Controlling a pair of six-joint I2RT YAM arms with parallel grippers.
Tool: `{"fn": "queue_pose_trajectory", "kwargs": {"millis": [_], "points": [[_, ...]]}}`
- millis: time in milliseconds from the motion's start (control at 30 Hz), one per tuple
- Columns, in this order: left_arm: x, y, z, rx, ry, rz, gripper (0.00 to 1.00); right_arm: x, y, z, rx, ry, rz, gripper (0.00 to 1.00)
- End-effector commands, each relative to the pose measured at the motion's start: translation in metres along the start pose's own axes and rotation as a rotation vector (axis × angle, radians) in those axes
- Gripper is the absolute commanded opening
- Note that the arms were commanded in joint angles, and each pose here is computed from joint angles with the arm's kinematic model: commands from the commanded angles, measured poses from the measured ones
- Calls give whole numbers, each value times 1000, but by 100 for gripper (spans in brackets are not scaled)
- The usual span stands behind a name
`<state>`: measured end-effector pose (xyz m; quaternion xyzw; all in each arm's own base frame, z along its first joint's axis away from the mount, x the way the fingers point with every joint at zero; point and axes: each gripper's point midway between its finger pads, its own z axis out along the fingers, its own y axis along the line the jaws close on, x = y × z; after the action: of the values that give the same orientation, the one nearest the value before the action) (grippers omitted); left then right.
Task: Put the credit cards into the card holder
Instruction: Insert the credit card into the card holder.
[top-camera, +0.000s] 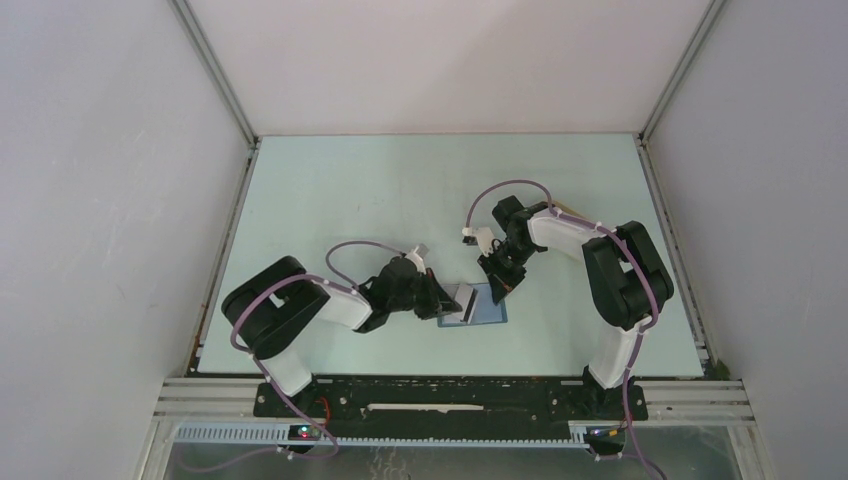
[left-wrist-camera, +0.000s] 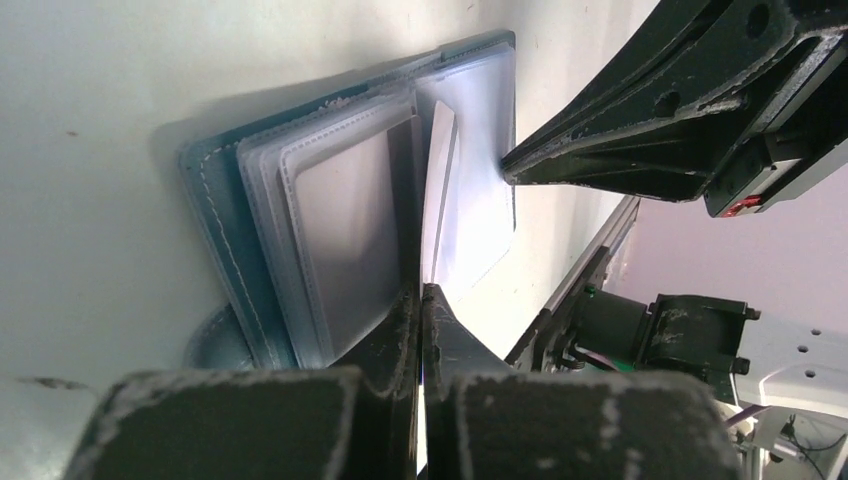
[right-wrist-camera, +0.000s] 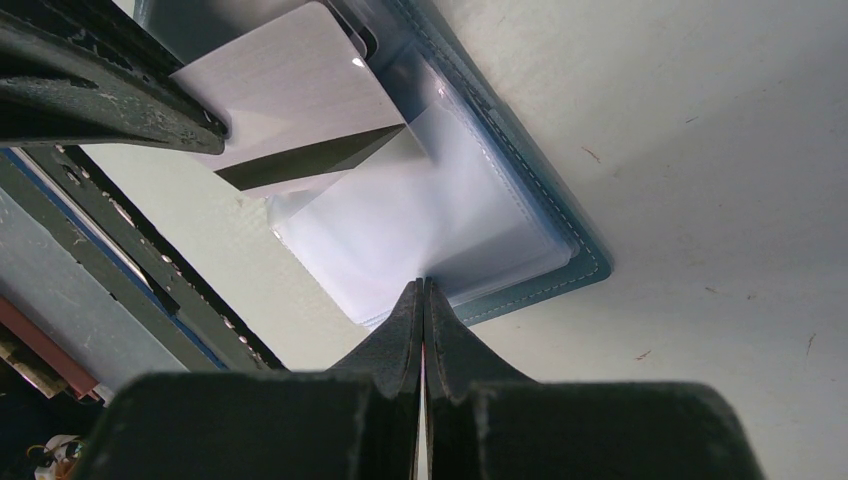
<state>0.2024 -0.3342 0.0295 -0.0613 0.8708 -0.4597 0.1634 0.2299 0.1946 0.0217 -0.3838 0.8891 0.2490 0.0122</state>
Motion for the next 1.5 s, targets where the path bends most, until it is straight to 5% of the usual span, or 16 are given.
{"fn": "queue_pose_trajectory", "kwargs": {"millis": [0,1467], "points": [[-1,18,0,-53,-66,-35,0,-16,2,-8,15,-42,-27,3],[3,10,13,49,-183,-114,0,-17,5,-10,4,-50,-30,3]]}}
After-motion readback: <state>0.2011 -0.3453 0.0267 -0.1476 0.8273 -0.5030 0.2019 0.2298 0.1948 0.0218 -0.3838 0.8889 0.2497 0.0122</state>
